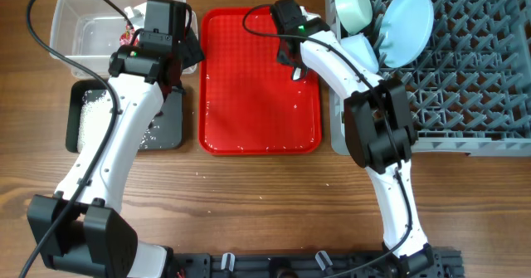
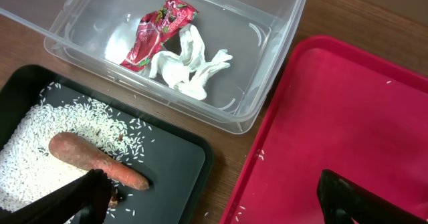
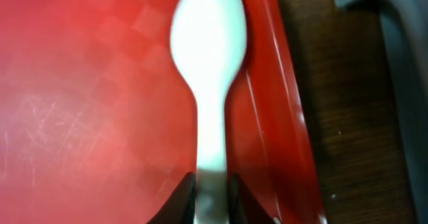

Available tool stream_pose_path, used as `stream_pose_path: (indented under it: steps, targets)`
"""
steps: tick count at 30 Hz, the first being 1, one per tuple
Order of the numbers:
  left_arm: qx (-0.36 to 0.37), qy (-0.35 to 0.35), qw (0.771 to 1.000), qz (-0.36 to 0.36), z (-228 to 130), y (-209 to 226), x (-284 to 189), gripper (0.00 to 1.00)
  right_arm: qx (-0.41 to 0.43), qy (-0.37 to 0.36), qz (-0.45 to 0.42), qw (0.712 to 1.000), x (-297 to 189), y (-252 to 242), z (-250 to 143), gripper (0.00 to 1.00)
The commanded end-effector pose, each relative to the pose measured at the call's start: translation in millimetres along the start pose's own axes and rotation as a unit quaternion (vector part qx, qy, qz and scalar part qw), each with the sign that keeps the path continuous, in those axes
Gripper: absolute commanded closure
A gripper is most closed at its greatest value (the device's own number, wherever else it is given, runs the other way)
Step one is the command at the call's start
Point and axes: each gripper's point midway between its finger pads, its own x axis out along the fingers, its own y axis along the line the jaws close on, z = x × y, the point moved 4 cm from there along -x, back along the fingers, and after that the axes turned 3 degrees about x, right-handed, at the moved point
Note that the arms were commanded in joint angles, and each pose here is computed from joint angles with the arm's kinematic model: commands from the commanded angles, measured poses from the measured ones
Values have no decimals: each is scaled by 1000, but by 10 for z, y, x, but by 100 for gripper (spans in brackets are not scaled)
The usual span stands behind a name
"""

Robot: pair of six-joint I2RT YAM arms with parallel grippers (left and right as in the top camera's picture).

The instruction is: Sort waste into correct bins and load items into the dishwasher rack

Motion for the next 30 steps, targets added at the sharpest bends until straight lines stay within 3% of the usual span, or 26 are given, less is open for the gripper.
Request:
stream_pose_path:
  steps: [1, 8, 10, 14, 15, 25, 28, 30]
  targets:
    - [4, -9, 1000, 6, 50, 26, -33, 0, -60, 30, 7, 998, 134, 5, -131, 91]
    - [4, -9, 1000, 6, 49, 26, -33, 0, -82, 67, -14, 994, 120, -99, -276, 95]
    - [4, -9, 1000, 5, 49, 25, -33, 0, -84, 69, -16, 994, 117, -107, -283, 83]
    - [4, -9, 1000, 6, 50, 26, -33, 0, -91, 56, -7, 994, 127, -75, -227, 47]
    - [4, -9, 1000, 6, 50, 26, -33, 0, -91, 55, -4, 994, 128, -66, -224, 45]
    - [4, -9, 1000, 5, 49, 25, -33, 0, -165, 149, 48, 974, 198, -64, -661, 49]
    - [4, -9, 1000, 6, 50, 26, -33, 0, -178, 185, 29, 966, 205, -184, -828, 55]
    - [4, -9, 1000, 6, 49, 26, -33, 0, -187, 205, 20, 960, 196, -250, -918, 65]
